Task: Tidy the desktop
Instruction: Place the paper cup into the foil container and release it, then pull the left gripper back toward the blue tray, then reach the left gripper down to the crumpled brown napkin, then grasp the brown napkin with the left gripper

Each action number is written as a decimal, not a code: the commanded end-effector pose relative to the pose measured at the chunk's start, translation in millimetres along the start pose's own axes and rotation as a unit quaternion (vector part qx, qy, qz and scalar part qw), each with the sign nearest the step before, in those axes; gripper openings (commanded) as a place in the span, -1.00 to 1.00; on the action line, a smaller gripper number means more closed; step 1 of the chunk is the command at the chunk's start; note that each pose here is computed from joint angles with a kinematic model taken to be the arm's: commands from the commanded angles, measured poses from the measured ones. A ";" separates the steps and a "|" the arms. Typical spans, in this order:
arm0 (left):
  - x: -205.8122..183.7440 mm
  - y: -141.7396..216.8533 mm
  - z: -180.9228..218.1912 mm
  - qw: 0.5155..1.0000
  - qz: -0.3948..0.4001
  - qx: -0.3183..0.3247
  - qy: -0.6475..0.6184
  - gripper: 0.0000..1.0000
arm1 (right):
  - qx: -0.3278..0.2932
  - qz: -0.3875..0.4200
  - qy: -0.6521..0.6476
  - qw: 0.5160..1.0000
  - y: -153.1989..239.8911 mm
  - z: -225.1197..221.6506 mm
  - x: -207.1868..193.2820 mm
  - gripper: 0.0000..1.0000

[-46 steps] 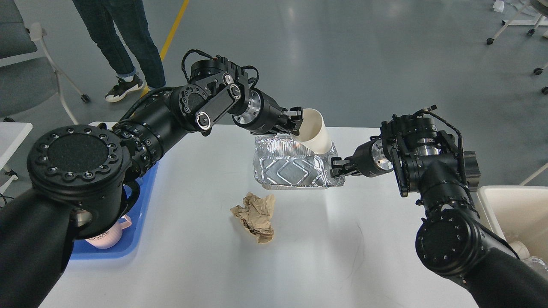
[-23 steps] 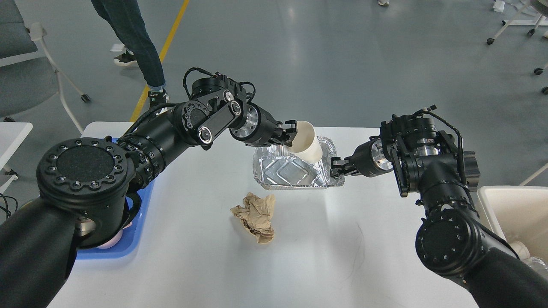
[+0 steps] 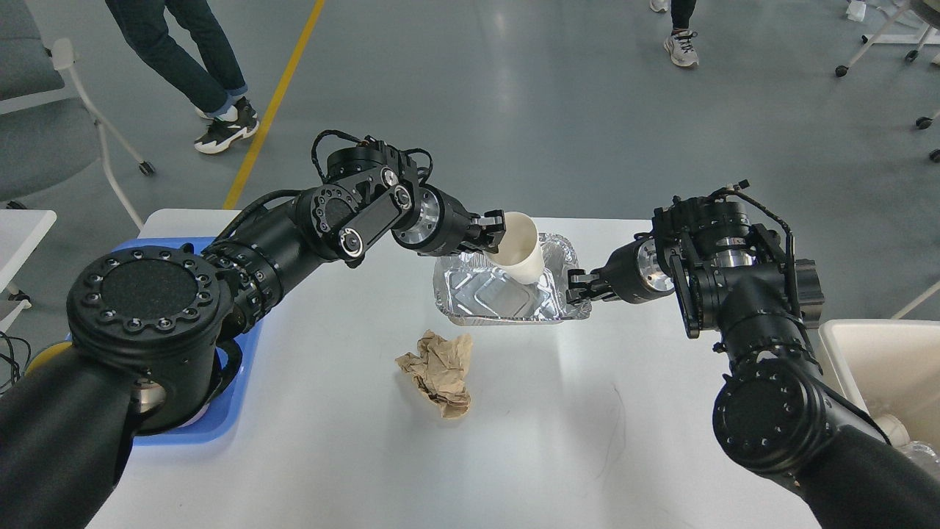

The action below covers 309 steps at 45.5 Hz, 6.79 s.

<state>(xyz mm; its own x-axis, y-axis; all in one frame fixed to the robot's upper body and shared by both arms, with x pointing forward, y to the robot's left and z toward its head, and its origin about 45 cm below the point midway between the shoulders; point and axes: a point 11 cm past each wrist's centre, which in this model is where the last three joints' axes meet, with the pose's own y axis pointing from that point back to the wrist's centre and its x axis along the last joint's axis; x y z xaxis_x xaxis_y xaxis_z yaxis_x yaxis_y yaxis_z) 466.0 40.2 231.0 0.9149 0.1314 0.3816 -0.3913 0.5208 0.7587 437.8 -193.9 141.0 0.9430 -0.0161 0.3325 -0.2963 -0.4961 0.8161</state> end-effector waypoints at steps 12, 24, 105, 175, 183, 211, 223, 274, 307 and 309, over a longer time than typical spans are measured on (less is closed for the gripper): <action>0.8 -3.3 -4.4 1.000 0.020 -0.001 0.013 0.46 | 0.000 0.000 0.000 1.000 0.2 0.0 0.2 -1.00; 3.7 -1.4 -0.6 0.999 0.023 -0.015 0.029 0.94 | 0.000 0.003 0.000 1.000 1.2 -0.5 1.3 -1.00; -25.4 177.3 -262.9 0.980 0.047 -0.157 0.114 0.94 | 0.003 0.012 -0.001 1.000 0.2 3.8 -0.6 -1.00; -41.3 372.4 -305.1 0.985 0.094 0.079 0.119 0.94 | 0.007 0.021 -0.006 1.000 2.9 4.4 1.9 -1.00; -4.2 281.7 -284.1 0.992 0.066 0.073 0.074 0.95 | 0.010 0.021 -0.010 1.000 1.5 4.9 -0.3 -1.00; -57.5 20.0 -159.1 0.998 -0.064 -0.008 0.013 0.96 | 0.003 0.026 -0.018 1.000 0.4 18.8 -9.3 -1.00; -77.1 -8.1 -163.0 0.997 -0.065 0.035 0.023 0.96 | 0.002 0.024 -0.019 1.000 0.0 20.7 -11.1 -1.00; -124.4 -56.7 -137.7 0.999 -0.041 0.018 0.026 0.94 | 0.000 0.035 -0.026 0.999 -2.2 29.4 -18.4 -1.00; -123.2 -52.7 -139.5 0.995 -0.082 0.049 0.011 0.02 | -0.003 0.038 -0.025 0.999 -4.4 35.7 -24.0 -1.00; -122.5 -52.2 -138.7 0.995 -0.084 0.049 0.011 -0.01 | -0.004 0.039 -0.025 0.999 -4.1 35.8 -23.7 -1.00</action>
<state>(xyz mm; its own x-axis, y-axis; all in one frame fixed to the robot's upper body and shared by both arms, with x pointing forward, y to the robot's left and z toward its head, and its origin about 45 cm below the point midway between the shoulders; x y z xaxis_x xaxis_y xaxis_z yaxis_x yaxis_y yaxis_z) 386.3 114.7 67.8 0.9678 0.0782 0.2394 -0.2485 0.4507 0.8574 422.5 -222.1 113.4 0.9235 -0.0964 0.3713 -0.3692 -0.4862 0.7920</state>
